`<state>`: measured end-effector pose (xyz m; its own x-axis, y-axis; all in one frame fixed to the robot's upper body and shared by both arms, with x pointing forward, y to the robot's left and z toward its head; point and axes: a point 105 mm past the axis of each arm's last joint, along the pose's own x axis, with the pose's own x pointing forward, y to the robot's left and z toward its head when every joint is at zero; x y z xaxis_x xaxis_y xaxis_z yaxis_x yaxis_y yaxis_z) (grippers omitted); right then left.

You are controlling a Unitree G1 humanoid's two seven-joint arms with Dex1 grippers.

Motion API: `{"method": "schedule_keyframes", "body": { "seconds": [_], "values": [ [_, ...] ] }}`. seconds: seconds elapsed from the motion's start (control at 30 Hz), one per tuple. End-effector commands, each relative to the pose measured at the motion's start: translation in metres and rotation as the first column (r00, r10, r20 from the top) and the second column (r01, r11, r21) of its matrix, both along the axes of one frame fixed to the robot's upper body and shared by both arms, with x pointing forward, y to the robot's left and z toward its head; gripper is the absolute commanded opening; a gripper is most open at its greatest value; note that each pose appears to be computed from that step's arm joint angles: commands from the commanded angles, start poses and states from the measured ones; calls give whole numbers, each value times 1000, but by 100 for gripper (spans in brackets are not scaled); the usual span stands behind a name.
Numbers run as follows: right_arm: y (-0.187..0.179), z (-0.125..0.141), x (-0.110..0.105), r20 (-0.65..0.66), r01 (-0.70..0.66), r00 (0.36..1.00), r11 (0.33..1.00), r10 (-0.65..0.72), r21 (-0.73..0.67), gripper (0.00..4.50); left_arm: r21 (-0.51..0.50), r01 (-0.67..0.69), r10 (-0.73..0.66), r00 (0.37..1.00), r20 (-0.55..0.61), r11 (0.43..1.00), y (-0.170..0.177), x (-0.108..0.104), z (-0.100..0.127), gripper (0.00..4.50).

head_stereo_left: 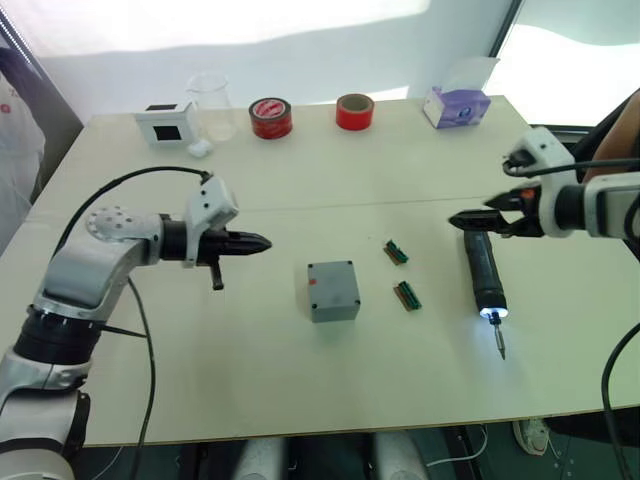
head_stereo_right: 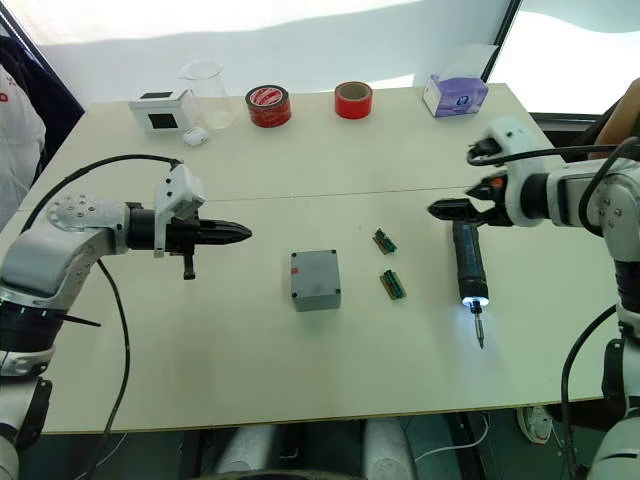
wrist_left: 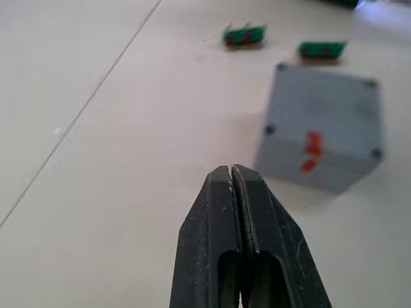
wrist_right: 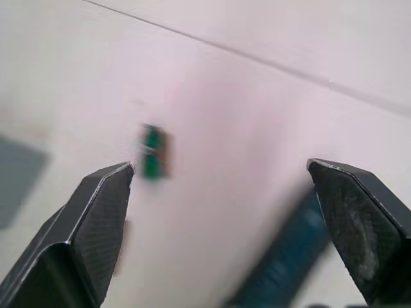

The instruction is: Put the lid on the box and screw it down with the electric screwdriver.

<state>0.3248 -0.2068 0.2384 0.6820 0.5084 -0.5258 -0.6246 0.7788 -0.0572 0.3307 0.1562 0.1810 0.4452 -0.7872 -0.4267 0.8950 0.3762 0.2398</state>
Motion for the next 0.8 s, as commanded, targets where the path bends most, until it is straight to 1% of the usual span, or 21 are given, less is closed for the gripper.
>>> {"method": "schedule_keyframes", "body": {
  "seconds": [0.03, 0.07, 0.1, 0.13, 0.2, 0.27, 0.3, 0.4, 0.63, 0.73, 0.8],
  "values": [
    [45, -35, -36, 7, -339, 940, 933, 342, -122, 449, 55, 20, -21, 1000, 18, 998, -13, 0, -27, 0],
    [56, -51, -49, -17, -425, 904, 894, 427, -140, 449, 45, 27, -27, 1000, 5, 999, -20, -2, -35, 0],
    [66, -66, -60, -45, -479, 877, 868, 478, -128, 449, 19, 35, -35, 999, -13, 999, -29, -5, -40, 0],
    [72, -76, -64, -51, -497, 868, 859, 494, -125, 449, -15, 42, -42, 999, -28, 999, -37, -8, -42, 0],
    [80, -86, -64, -35, -493, 870, 861, 492, -124, 449, -35, 36, -37, 999, -35, 999, -42, -10, -45, 0],
    [84, -91, -62, -23, -471, 881, 874, 472, -124, 449, -23, 42, -43, 998, -42, 999, -44, -14, -49, 0],
    [88, -94, -64, -28, -473, 881, 874, 473, -109, 449, -25, 55, -56, 997, -53, 998, -47, -19, -51, 0],
    [98, -100, -70, -39, -490, 872, 869, 488, -71, 449, -43, 76, -79, 995, -64, 996, -57, -25, -53, 0],
    [114, -103, -74, -43, -507, 862, 862, 506, -12, 449, -49, 106, -108, 993, -51, 993, -72, -22, -53, 0],
    [127, -100, -83, -52, -539, 839, 840, 542, 58, 449, -54, 124, -124, 992, 2, 991, -87, -4, -47, 0],
    [130, -96, -86, -47, -540, 837, 837, 545, 85, 449, -69, 111, -109, 994, 28, 991, -89, 5, -39, 0]
  ]
}}
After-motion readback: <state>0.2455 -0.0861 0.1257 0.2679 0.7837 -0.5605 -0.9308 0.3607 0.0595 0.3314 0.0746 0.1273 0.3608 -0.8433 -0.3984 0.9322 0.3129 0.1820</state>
